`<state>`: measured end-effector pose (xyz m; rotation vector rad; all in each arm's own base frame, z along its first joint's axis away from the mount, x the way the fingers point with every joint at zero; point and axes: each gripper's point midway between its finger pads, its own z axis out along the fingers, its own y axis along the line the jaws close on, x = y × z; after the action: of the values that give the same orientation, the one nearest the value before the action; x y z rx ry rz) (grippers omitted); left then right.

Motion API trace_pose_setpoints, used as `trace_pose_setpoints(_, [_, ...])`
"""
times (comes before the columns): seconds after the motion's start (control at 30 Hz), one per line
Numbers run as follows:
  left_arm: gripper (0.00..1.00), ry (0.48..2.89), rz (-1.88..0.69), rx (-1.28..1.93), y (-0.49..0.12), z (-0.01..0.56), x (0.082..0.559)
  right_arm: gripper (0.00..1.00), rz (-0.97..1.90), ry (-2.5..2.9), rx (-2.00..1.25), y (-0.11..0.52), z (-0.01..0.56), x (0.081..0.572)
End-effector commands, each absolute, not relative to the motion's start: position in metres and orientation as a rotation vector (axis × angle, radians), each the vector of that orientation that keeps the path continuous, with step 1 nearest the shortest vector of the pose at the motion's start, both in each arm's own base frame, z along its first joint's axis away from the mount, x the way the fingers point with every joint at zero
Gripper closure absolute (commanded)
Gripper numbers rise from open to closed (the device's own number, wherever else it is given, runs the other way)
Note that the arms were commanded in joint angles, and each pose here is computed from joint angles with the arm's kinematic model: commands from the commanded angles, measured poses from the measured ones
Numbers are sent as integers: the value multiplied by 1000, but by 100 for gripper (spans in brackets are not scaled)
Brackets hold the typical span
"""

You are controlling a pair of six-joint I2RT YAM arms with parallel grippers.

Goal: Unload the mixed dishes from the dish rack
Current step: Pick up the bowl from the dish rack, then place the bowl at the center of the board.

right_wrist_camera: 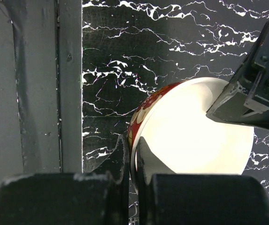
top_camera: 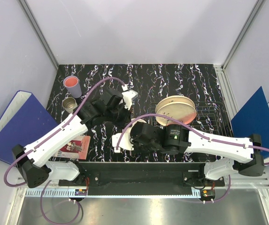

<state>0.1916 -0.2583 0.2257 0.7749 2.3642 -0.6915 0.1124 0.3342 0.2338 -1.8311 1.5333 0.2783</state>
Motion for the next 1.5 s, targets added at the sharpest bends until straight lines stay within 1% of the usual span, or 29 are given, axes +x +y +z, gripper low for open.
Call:
trace_pose_setpoints(0.0, [100, 2342, -722, 789, -262, 231, 190, 100, 308, 1439, -1699, 343, 279, 123])
trace_pose_setpoints(0.13, [100, 2325, -712, 769, -261, 237, 193, 100, 262, 1453, -1642, 340, 284, 132])
trace_pose_setpoints(0.2, [100, 2309, -708, 761, -260, 242, 195, 83, 227, 1476, -1571, 337, 289, 141])
trace_pose_setpoints(0.23, [100, 2305, -703, 754, -260, 243, 196, 70, 219, 1480, -1554, 336, 292, 143])
trace_pose_setpoints(0.27, [100, 2299, -704, 747, -261, 246, 197, 57, 206, 1491, -1523, 334, 296, 146])
trace_pose_setpoints(0.3, [100, 2293, -691, 732, -259, 248, 200, 37, 201, 1496, -1506, 334, 298, 147])
trace_pose_setpoints(0.37, [100, 2290, -694, 727, -261, 251, 202, 25, 191, 1501, -1480, 330, 302, 150])
trace_pose_setpoints(0.4, [100, 2288, -693, 720, -261, 252, 203, 12, 188, 1502, -1473, 329, 304, 150])
trace_pose_setpoints(0.43, [100, 2288, -692, 716, -262, 253, 204, 8, 186, 1502, -1460, 327, 307, 151])
trace_pose_setpoints(0.47, [100, 2291, -694, 702, -263, 254, 206, 2, 180, 1502, -1435, 324, 312, 153])
trace_pose_setpoints(0.63, [100, 2291, -686, 548, -251, 270, 234, 0, 180, 1506, -1320, 309, 337, 158])
trace_pose_setpoints(0.73, [100, 2292, -658, 380, -237, 280, 265, 0, 188, 1533, -1182, 296, 358, 164])
trace_pose_setpoints(0.77, [100, 2292, -652, 311, -233, 282, 275, 0, 186, 1559, -1086, 288, 368, 169])
trace_pose_setpoints(0.87, [100, 2295, -584, 75, -209, 281, 321, 0, 212, 1606, -908, 277, 382, 175])
trace_pose_setpoints(0.9, [100, 2293, -541, -20, -193, 277, 340, 0, 224, 1615, -865, 276, 384, 176])
trace_pose_setpoints(0.97, [100, 2298, -493, -157, -175, 268, 376, 0, 245, 1644, -753, 270, 386, 180])
trace_pose_setpoints(1.0, [100, 2337, -453, -205, -170, 249, 392, 0, 256, 1650, -720, 267, 386, 180])
trace_pose_setpoints(1.03, [100, 2313, -458, -246, -166, 256, 407, 0, 287, 1659, -675, 269, 383, 180])
trace_pose_setpoints(1.07, [100, 2291, -407, -305, -148, 254, 425, 0, 318, 1656, -649, 266, 386, 178])
trace_pose_setpoints(1.1, [100, 2314, -374, -341, -142, 238, 442, 0, 347, 1655, -641, 265, 386, 176])
trace_pose_setpoints(1.17, [100, 2256, -366, -404, -128, 246, 473, 0, 414, 1658, -597, 265, 387, 172])
trace_pose_setpoints(1.2, [100, 2276, -351, -421, -126, 229, 488, 0, 426, 1655, -588, 264, 388, 171])
trace_pose_setpoints(1.27, [100, 2211, -356, -436, -121, 238, 515, 0, 448, 1646, -573, 264, 389, 171])
trace_pose_setpoints(1.3, [100, 2207, -345, -441, -121, 228, 526, 0, 453, 1644, -578, 266, 388, 170])
trace_pose_setpoints(1.37, [100, 2139, -324, -463, -115, 229, 547, 0, 446, 1637, -589, 270, 385, 172])
trace_pose_setpoints(1.47, [100, 2090, -291, -494, -106, 213, 570, 0, 427, 1634, -603, 277, 377, 174])
